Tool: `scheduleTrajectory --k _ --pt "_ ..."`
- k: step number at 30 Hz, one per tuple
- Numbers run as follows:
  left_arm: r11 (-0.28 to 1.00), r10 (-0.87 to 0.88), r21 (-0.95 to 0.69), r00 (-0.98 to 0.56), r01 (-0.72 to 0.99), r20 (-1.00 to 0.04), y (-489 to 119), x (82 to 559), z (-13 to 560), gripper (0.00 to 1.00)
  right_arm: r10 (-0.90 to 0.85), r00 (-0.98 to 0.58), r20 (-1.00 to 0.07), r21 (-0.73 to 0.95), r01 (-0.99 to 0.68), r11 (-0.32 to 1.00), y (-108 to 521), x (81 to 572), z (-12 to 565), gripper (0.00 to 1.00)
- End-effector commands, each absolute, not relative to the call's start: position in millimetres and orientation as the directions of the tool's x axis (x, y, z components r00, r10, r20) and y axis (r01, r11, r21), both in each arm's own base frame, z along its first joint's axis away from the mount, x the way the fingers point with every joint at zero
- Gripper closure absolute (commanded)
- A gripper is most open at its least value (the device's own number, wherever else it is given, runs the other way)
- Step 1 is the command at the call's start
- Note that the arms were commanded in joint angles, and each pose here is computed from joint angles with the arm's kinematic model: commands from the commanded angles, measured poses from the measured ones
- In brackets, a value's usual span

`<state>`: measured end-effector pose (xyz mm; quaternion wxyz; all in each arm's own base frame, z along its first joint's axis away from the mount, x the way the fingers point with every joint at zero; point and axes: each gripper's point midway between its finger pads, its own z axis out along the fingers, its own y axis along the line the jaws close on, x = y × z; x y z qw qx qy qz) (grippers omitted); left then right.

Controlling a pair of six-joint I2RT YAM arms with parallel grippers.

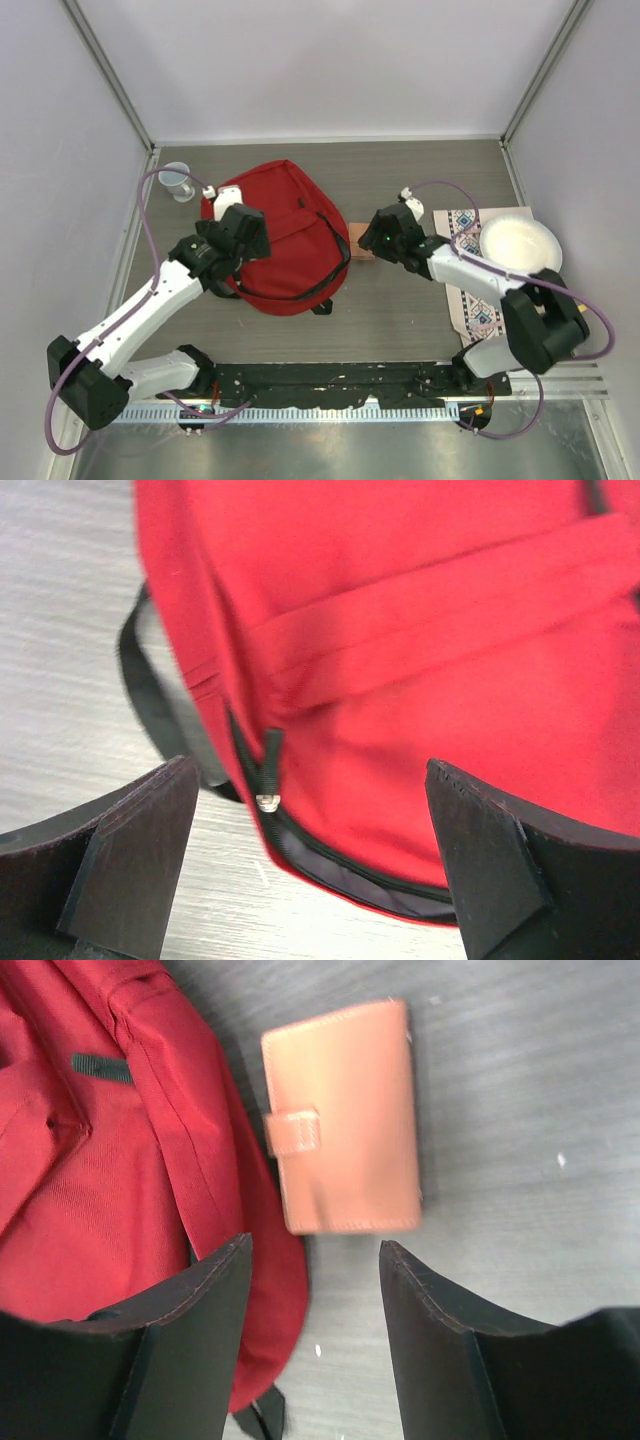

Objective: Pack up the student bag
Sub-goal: Adjust the personal item at the center of the board.

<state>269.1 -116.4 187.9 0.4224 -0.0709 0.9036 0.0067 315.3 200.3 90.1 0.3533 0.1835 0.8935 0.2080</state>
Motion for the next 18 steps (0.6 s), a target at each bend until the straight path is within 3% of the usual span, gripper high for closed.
scheduleTrajectory --k 1,6,12,18 --pt "0.953 -0.228 -0.04 -0.624 -0.3 -0.747 -77 260 178 0.01 0.337 -0.677 -0.654 0.434 0.029 0.901 221 354 110 0.39" --pt "0.938 -0.273 -0.064 -0.614 -0.34 -0.741 -63 254 170 0.01 0.198 -0.719 -0.666 0.272 0.013 0.962 215 369 75 0.31" --pt "0.911 -0.349 -0.094 -0.627 -0.402 -0.696 -47 251 152 0.0 0.077 -0.754 -0.652 0.172 -0.048 0.984 220 379 54 0.28" --pt "0.904 -0.399 -0.164 -0.64 -0.395 -0.657 -51 255 137 0.01 0.032 -0.776 -0.629 0.042 0.007 0.999 196 376 34 0.27"
